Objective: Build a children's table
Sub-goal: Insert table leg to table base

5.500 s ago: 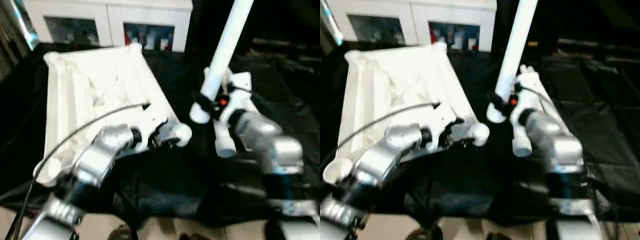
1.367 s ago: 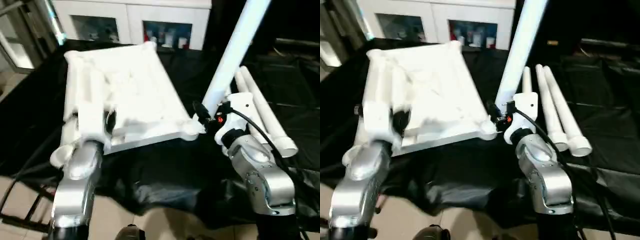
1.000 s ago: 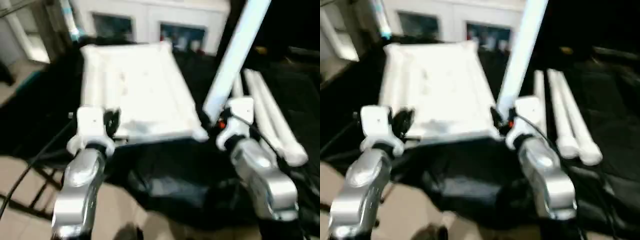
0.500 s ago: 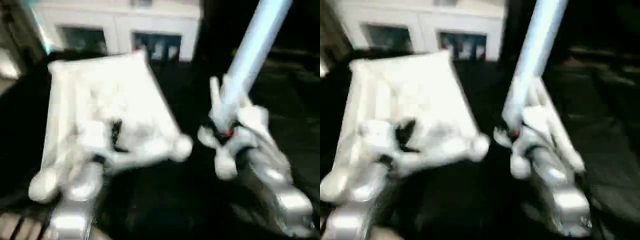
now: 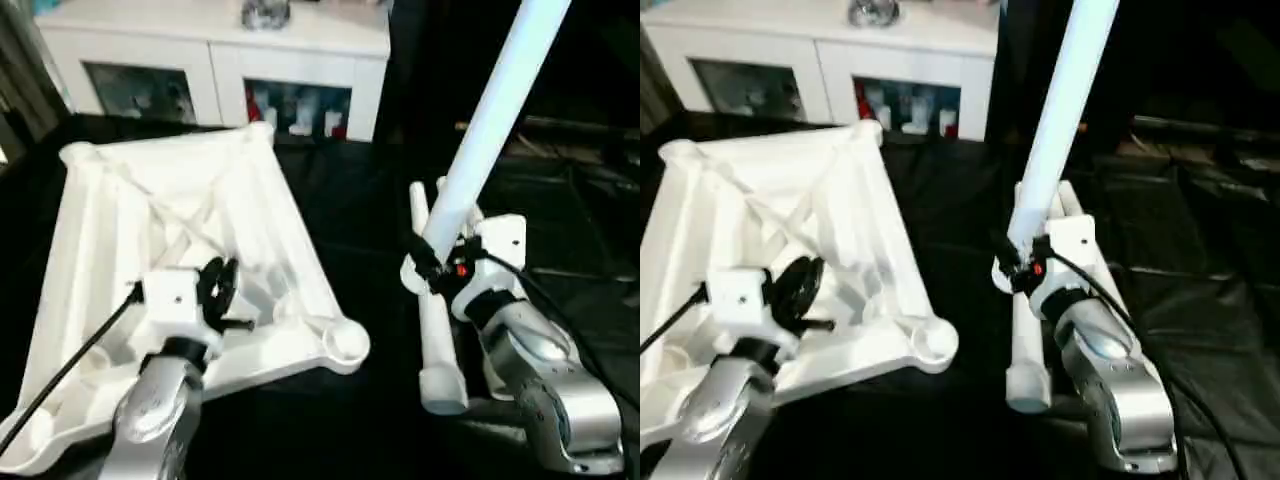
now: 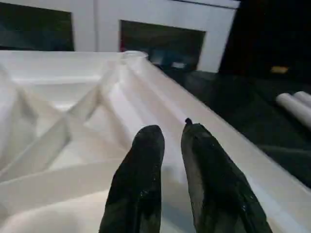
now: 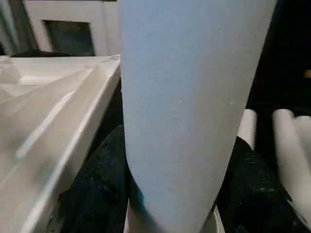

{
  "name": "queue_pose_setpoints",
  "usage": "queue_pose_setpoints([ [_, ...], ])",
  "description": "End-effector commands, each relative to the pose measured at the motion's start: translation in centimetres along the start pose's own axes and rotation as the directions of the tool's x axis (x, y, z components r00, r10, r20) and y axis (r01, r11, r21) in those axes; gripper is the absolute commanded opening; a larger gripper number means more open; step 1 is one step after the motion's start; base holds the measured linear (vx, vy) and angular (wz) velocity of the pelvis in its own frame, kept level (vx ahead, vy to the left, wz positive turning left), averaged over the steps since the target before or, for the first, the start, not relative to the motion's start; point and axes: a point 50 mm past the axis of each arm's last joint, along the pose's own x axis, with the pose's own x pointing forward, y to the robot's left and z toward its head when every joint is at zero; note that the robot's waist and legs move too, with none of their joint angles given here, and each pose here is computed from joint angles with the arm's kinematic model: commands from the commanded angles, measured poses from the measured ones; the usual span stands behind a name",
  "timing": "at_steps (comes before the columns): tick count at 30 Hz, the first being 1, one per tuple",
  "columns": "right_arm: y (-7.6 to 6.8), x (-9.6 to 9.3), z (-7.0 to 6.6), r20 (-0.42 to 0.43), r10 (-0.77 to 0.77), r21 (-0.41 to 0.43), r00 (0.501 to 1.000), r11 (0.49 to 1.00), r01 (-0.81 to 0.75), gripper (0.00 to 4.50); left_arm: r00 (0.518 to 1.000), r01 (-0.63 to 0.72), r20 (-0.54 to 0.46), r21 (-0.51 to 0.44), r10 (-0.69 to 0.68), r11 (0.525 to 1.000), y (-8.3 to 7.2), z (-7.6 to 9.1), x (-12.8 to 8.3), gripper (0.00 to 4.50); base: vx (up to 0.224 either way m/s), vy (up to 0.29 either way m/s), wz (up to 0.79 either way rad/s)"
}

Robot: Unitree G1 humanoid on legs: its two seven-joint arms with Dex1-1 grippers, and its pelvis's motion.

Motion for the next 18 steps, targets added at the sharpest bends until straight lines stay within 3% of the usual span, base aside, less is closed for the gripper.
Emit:
queue_pose_setpoints([
  [1, 0.5, 0.2, 0.0, 0.006, 0.06, 0.018, 0.998, 0.998, -0.061, 1.9, 1.0, -0.011, -0.01, 0.034, 0.012, 0.999, 0.0, 0.3, -0.6, 0.91, 0.0, 0.0, 0.0],
  [4, 0.2, 0.3, 0.2, 0.007, 0.082, 0.023, 0.997, 0.996, -0.082, 1.9, 0.999, 0.046, -0.022, 0.08, -0.045, 0.996, -0.7, 0.6, -0.4, 0.91, -0.057, 0.019, 0.07],
  [7, -0.9, 0.6, 1.1, 0.026, 0.092, 0.014, 0.995, 0.996, -0.093, 1.9, 0.981, 0.192, -0.024, 0.116, -0.19, 0.975, -2.3, 1.3, 1.3, 0.91, -0.072, 0.029, 0.14],
  [8, -1.2, 0.7, 1.4, 0.038, 0.089, 0.03, 0.995, 0.995, -0.091, 1.9, 0.967, 0.255, -0.021, 0.106, -0.254, 0.961, -2.8, 1.5, 1.7, 1.1, -0.074, 0.008, 0.15],
  [10, -1.6, 1.1, 2.0, 0.058, 0.08, 0.065, 0.995, 0.994, -0.083, 1.9, 0.921, 0.388, 0.001, 0.094, -0.39, 0.917, -3.8, 2.1, 2.5, 1.27, -0.079, 0.001, 0.11],
  [14, -1.3, 1.3, 2.4, 0.066, 0.087, 0.043, 0.994, 0.995, -0.09, 1.9, 0.846, 0.533, -0.072, 0.065, -0.529, 0.843, -4.9, 1.4, 2.7, 1.49, 0.0, 0.0, 0.0],
  [17, -0.7, 1.4, 2.8, 0.071, 0.139, 0.017, 0.988, 0.99, -0.14, 1.9, 0.738, 0.666, -0.178, 0.041, -0.651, 0.745, -5.9, 0.3, 1.9, 1.69, 0.0, 0.0, 0.0],
  [18, -0.6, 1.4, 2.8, 0.071, 0.142, 0.017, 0.987, 0.989, -0.144, 1.9, 0.724, 0.68, -0.189, 0.038, -0.663, 0.732, -6.0, 0.2, 1.8, 1.69, 0.068, -0.02, -0.01],
])
